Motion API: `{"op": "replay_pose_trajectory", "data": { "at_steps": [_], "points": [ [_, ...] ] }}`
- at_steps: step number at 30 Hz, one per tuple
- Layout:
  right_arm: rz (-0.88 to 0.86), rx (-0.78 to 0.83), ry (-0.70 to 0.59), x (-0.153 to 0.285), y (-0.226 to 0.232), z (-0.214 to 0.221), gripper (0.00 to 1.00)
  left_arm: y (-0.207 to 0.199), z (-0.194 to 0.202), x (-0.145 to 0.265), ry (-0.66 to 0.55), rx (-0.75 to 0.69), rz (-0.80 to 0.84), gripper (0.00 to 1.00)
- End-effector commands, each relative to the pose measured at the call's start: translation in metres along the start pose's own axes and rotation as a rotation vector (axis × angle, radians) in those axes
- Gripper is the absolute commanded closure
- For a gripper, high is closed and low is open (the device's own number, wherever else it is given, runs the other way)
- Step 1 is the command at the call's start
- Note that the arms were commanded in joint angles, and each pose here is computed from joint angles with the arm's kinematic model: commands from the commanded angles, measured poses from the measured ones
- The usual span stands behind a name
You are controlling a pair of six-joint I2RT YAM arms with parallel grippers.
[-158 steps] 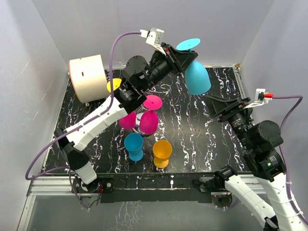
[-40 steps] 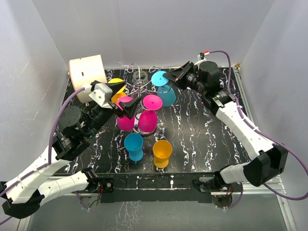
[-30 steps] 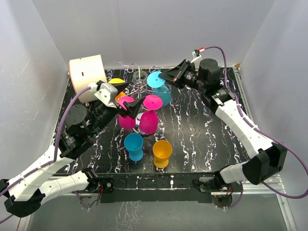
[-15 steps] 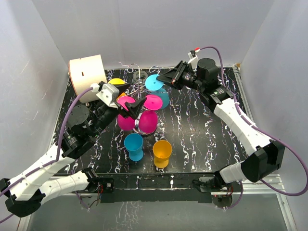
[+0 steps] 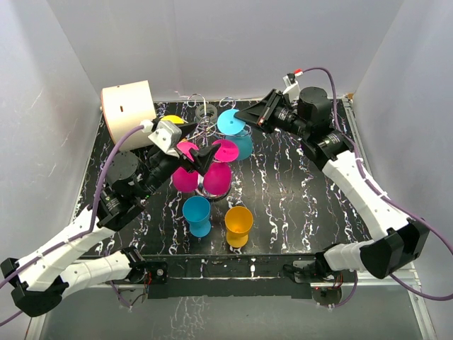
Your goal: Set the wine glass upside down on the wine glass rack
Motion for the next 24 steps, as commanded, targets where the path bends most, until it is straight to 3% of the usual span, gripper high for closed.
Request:
{"op": "replay_pose_trajectory", "data": {
  "at_steps": [1, 7, 24],
  "points": [
    [-0.021, 0.055, -0.072, 0.017, 0.018, -0.012, 1.00, -0.003, -0.020, 0.007, -0.065, 0.013, 0.012, 0.20],
    [0.071, 0.064, -0.154, 0.029, 0.012, -0.025, 1.00, 0.000, -0.023, 0.010, -0.072, 0.002, 0.000, 0.20],
    [0.122, 0.068, -0.185, 0.036, 0.005, -0.028, 1.00, 0.009, -0.035, 0.017, -0.104, -0.041, -0.045, 0.20]
  ]
}}
Point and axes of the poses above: each gripper's point midway between its finger pads, its own x axis back along the fingers, its own y axis along the line the jaws close on, z = x × y, the point moved 1 cm from there along x, back along the fingers, and after that the axes turned 11 degrees about x, right-handed, at the moved point
